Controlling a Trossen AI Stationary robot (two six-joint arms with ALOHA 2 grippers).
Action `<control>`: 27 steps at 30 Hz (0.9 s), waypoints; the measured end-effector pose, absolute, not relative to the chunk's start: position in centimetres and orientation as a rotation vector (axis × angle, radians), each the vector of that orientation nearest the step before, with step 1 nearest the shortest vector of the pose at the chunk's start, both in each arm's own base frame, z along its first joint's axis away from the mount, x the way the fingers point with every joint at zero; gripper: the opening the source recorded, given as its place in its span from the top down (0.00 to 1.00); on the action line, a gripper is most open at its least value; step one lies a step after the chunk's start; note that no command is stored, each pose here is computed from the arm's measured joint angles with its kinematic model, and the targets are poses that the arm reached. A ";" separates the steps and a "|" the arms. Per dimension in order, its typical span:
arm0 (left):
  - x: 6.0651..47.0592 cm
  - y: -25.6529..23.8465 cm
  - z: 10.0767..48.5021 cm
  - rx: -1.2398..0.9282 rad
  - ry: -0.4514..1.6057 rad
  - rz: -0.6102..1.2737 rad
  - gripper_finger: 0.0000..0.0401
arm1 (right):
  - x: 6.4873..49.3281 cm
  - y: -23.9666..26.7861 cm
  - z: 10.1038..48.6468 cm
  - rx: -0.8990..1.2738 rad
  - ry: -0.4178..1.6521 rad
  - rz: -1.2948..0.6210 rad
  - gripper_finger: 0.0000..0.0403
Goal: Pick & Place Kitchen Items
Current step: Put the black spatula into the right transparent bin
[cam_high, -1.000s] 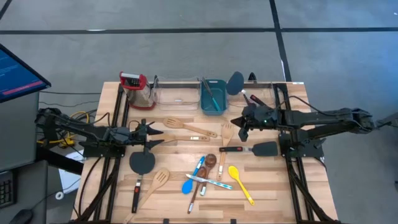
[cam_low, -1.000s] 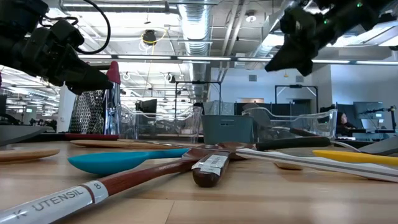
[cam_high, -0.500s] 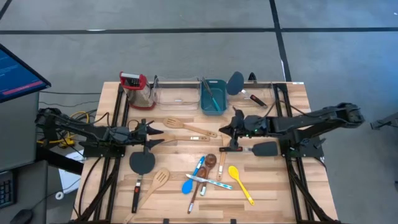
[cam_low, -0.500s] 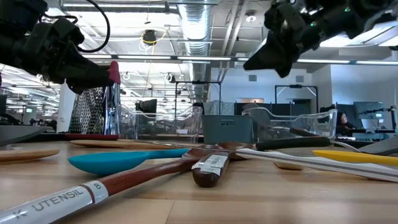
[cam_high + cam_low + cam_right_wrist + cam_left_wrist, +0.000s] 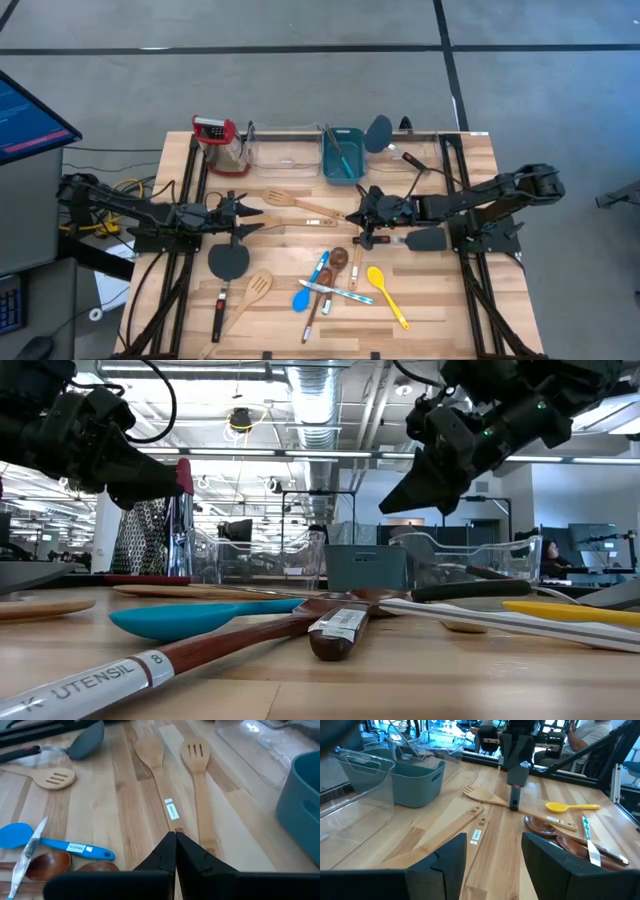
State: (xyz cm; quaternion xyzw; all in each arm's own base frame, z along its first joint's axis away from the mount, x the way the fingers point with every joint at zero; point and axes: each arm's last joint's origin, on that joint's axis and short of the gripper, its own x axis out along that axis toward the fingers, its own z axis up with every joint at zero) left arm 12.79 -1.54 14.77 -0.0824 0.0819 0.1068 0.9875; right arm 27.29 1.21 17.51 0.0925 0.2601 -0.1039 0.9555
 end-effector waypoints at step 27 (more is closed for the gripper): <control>12.8 -1.5 15.0 -0.172 0.144 0.212 0.56 | 19.5 0.8 22.6 0.158 0.676 -0.197 1.00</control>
